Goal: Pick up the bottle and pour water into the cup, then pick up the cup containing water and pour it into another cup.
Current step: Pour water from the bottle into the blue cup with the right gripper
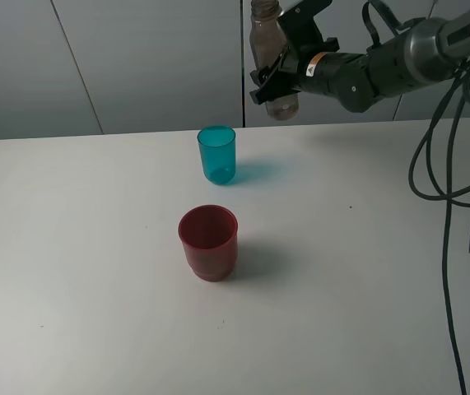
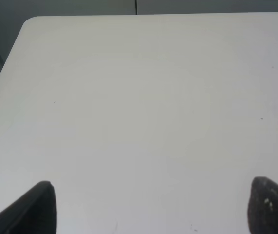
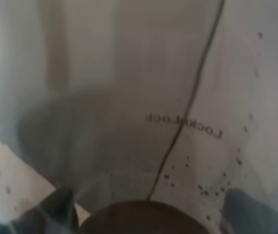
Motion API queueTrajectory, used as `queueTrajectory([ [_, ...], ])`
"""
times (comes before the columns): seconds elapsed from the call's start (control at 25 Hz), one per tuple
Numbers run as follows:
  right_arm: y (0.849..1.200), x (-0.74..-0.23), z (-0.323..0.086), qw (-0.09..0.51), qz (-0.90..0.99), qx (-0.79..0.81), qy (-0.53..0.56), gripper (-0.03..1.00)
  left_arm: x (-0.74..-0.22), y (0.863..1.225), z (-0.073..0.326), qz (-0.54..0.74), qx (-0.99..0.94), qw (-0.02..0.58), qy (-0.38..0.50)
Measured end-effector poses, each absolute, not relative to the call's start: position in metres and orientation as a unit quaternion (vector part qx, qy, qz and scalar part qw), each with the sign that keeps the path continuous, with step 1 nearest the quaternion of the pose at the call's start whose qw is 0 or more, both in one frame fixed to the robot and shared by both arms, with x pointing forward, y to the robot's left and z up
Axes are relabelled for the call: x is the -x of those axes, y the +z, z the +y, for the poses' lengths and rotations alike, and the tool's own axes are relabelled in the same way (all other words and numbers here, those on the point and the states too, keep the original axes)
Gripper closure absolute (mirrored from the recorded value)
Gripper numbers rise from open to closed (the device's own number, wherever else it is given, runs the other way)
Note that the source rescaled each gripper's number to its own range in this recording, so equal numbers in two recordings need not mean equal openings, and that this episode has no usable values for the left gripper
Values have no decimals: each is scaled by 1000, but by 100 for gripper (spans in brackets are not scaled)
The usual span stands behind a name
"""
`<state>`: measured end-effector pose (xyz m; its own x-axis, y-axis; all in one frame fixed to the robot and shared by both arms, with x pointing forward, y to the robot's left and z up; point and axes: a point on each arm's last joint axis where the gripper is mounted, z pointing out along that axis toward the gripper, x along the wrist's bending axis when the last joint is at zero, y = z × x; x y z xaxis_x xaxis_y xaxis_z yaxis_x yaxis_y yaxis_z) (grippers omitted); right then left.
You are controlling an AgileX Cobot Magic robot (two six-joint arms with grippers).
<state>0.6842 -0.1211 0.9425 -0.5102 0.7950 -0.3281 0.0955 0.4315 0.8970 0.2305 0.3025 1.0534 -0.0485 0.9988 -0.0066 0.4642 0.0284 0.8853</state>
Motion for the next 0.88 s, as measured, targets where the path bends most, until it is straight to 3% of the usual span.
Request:
queueTrajectory([
  [0.88, 926, -691, -105, 505, 809, -40, 299, 90, -230, 1053, 303, 621, -589, 359, 373],
])
